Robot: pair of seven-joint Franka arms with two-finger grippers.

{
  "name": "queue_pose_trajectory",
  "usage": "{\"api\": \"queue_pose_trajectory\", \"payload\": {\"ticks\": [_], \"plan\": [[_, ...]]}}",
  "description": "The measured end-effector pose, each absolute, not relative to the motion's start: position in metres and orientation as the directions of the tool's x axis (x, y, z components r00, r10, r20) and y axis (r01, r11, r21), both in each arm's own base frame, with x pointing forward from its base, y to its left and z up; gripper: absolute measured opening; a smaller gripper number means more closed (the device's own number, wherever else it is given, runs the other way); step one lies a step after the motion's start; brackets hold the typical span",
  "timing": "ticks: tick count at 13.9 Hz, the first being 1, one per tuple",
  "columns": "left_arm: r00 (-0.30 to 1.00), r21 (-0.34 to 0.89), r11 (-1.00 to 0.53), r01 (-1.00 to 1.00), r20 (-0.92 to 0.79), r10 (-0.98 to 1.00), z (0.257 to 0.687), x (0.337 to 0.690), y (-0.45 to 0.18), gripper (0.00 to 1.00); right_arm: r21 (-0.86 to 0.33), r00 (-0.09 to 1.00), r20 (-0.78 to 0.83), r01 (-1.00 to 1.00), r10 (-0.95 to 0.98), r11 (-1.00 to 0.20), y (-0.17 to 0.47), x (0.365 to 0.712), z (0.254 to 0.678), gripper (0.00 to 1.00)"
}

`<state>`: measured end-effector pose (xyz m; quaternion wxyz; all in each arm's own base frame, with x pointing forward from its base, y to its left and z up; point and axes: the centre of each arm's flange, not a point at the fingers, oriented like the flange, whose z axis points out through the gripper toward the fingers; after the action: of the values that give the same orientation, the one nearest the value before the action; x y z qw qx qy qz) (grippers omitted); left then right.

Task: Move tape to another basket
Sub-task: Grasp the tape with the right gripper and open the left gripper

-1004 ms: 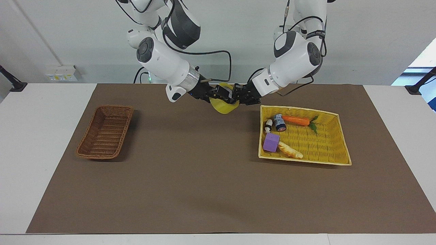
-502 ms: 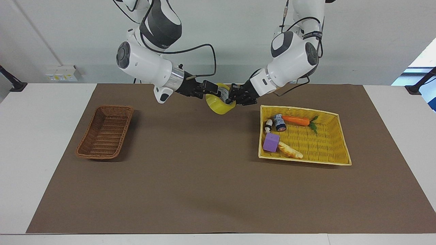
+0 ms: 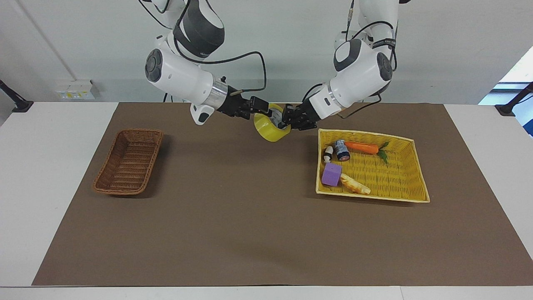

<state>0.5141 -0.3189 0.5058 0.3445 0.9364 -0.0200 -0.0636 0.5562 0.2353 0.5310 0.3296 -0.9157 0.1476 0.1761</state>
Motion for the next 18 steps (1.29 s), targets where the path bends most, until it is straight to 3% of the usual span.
{"api": "queue_pose_trajectory", "payload": {"ticks": [5,10,13,15,16,18], "plan": [[0.990,0.666,-0.746,0.021,-0.116,-0.076,0.507,0.513,-0.321,0.22,-0.553,0.898,-0.411,-0.380,-0.153,-0.742,0.247,0.550,0.528,1.00],[0.990,0.667,-0.745,0.021,-0.118,-0.078,0.508,0.512,-0.322,0.22,-0.530,0.887,-0.428,-0.403,-0.176,-0.746,0.252,0.547,0.525,0.50],[0.990,0.667,-0.745,0.021,-0.120,-0.079,0.508,0.512,-0.322,0.22,-0.521,0.883,-0.432,-0.412,-0.185,-0.748,0.253,0.546,0.526,0.49],[0.990,0.672,-0.740,0.029,-0.121,-0.071,0.513,0.511,-0.323,0.37,-0.510,0.871,-0.445,-0.436,-0.207,-0.741,0.252,0.547,0.525,0.45],[0.990,0.673,-0.739,0.045,-0.128,-0.056,0.518,0.510,-0.323,0.50,-0.509,0.870,-0.446,-0.441,-0.212,-0.740,0.251,0.547,0.525,0.41],[0.992,0.676,-0.734,0.066,-0.125,-0.026,0.530,0.510,-0.315,0.73,-0.512,0.870,-0.440,-0.445,-0.221,-0.735,0.250,0.549,0.526,0.23]]}}
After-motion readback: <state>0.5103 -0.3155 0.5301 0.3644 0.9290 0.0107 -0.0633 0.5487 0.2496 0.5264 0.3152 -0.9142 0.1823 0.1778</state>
